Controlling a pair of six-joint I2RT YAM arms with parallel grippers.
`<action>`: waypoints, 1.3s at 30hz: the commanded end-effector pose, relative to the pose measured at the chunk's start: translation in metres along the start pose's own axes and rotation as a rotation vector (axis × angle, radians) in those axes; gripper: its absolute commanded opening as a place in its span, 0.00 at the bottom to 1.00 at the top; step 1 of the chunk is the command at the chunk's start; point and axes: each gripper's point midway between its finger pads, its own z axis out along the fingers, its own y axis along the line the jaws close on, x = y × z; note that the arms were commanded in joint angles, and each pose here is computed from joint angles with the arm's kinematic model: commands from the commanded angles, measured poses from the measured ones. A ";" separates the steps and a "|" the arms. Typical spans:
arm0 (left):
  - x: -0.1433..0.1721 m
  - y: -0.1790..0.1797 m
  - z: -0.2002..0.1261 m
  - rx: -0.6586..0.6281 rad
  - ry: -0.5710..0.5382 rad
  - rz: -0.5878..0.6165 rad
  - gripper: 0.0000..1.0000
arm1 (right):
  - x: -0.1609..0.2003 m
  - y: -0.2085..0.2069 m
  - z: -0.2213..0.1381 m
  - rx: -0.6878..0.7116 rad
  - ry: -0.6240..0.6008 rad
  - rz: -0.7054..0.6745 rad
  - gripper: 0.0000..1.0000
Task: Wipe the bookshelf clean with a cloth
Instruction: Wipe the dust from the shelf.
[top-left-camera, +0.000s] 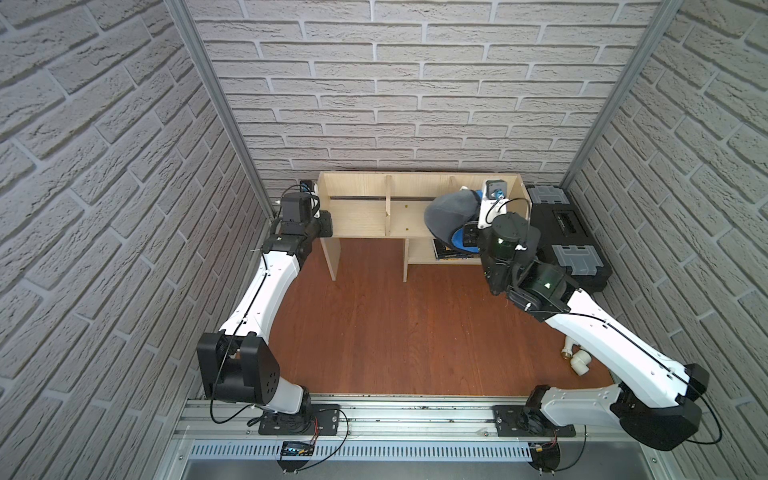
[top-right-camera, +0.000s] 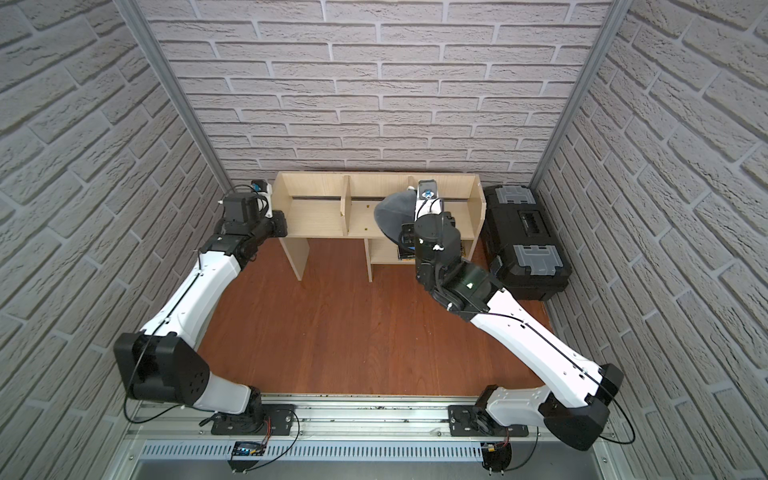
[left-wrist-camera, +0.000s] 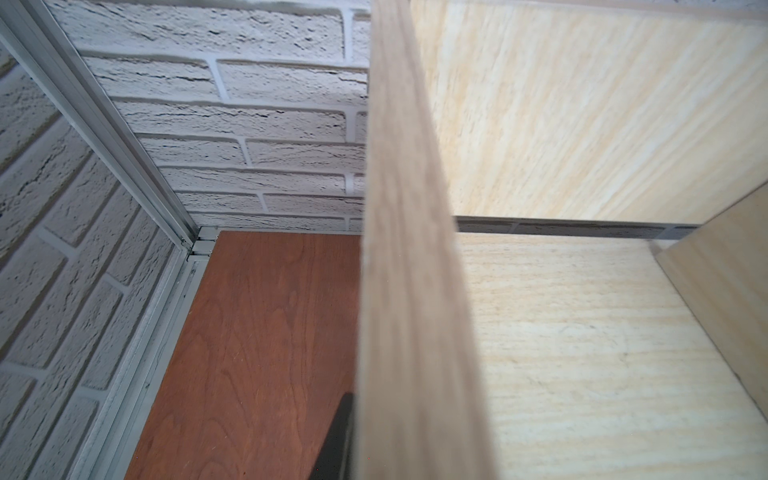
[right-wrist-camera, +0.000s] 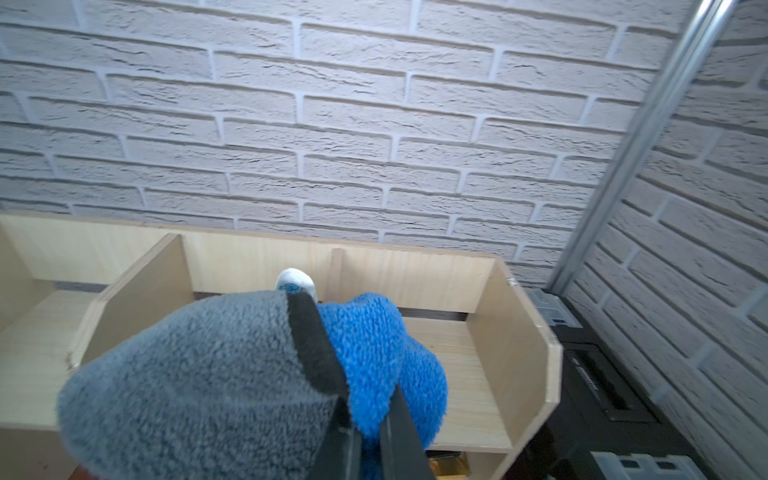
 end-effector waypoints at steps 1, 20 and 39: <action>0.018 0.004 0.002 0.025 0.057 -0.155 0.00 | 0.028 -0.018 0.014 0.073 0.124 -0.071 0.03; 0.017 0.004 0.001 0.022 0.051 -0.147 0.00 | 0.165 -0.030 0.134 0.064 0.489 0.035 0.38; 0.020 0.004 0.004 0.028 0.062 -0.150 0.00 | 0.152 -0.016 0.110 -0.050 0.495 0.237 0.83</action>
